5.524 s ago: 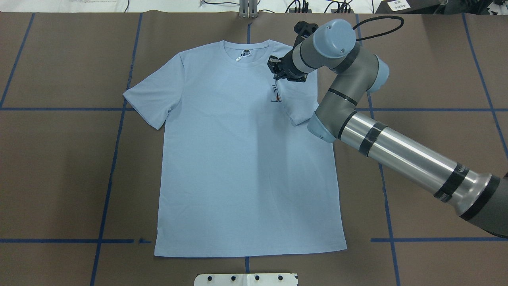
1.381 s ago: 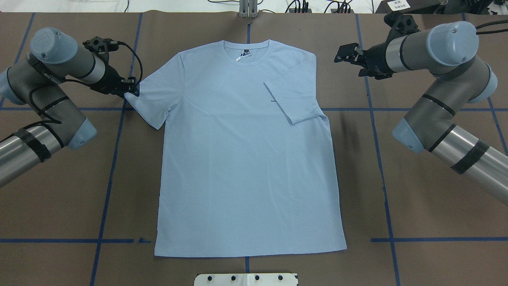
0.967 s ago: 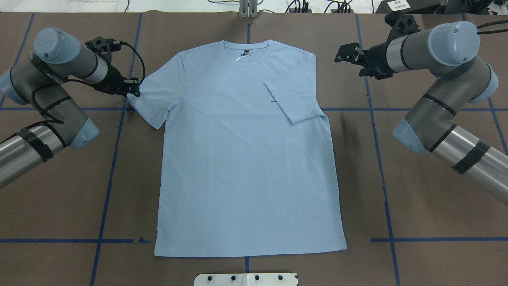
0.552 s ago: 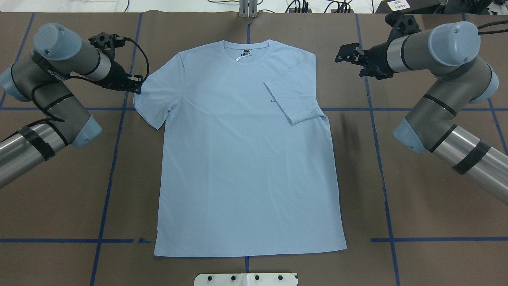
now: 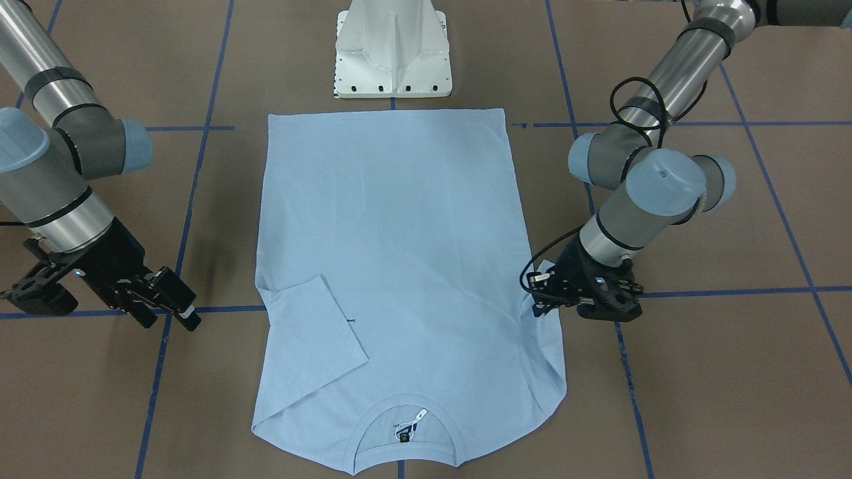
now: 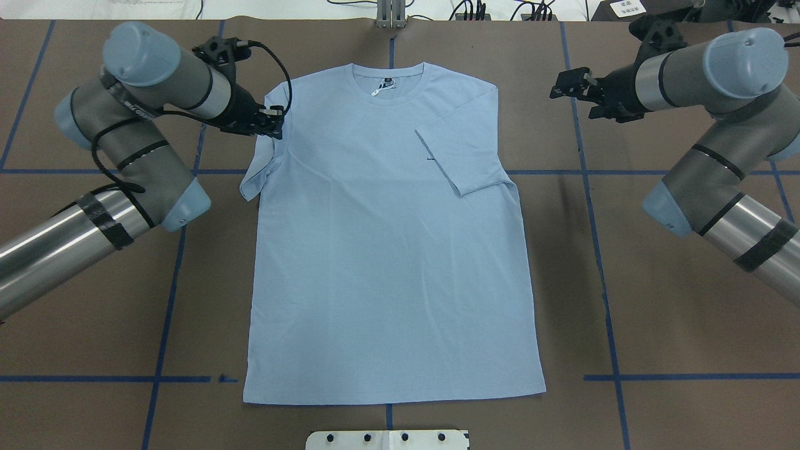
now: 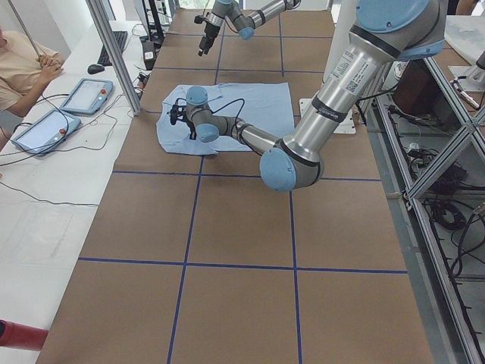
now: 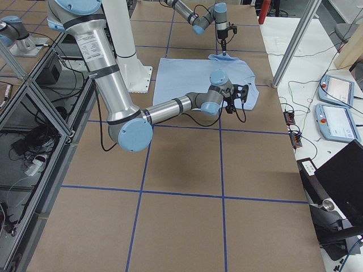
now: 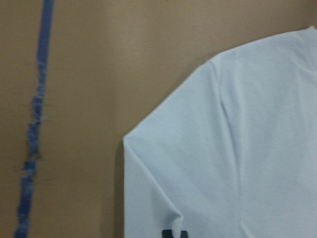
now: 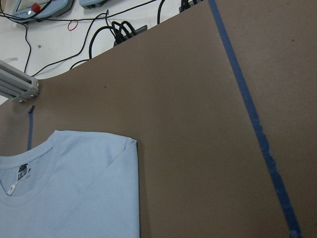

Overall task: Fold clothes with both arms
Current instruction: 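Fold the other sleeve inward with the left gripper while the right arm withdraws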

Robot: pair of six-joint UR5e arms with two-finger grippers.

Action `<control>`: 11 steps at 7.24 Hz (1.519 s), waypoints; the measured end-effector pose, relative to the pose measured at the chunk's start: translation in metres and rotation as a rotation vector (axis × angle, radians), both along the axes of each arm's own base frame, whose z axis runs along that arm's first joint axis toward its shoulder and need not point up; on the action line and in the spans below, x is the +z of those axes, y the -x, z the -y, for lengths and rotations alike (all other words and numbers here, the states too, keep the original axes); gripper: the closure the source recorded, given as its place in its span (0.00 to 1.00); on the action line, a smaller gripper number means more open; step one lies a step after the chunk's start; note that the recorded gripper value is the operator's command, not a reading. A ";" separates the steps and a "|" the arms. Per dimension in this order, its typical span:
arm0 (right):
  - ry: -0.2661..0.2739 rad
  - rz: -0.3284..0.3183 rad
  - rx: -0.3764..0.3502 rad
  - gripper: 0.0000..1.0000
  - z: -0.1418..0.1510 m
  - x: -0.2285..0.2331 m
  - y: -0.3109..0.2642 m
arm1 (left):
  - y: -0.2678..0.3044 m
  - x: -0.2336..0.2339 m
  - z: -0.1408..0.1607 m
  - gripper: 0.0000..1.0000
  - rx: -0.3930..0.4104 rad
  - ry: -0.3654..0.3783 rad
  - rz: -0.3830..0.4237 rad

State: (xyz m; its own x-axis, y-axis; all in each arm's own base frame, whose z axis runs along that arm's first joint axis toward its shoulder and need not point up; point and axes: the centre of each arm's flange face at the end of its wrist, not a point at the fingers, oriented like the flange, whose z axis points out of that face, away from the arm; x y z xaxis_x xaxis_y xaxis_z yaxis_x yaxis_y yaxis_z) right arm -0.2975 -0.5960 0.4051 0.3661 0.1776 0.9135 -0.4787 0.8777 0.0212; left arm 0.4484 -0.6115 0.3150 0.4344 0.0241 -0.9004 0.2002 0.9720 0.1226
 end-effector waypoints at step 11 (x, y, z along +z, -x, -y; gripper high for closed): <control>0.163 0.090 0.021 0.02 -0.129 -0.075 0.103 | -0.013 -0.084 -0.121 0.19 -0.087 0.076 -0.217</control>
State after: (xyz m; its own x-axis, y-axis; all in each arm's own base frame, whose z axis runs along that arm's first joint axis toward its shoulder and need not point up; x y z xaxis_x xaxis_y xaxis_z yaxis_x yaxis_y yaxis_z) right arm -0.4004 -0.4669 0.3298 0.2791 0.3322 0.9010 -0.4904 0.8560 -0.1637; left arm 0.4613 -0.4901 0.2308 0.2282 -0.0766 -0.9706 0.2972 0.9548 -0.0055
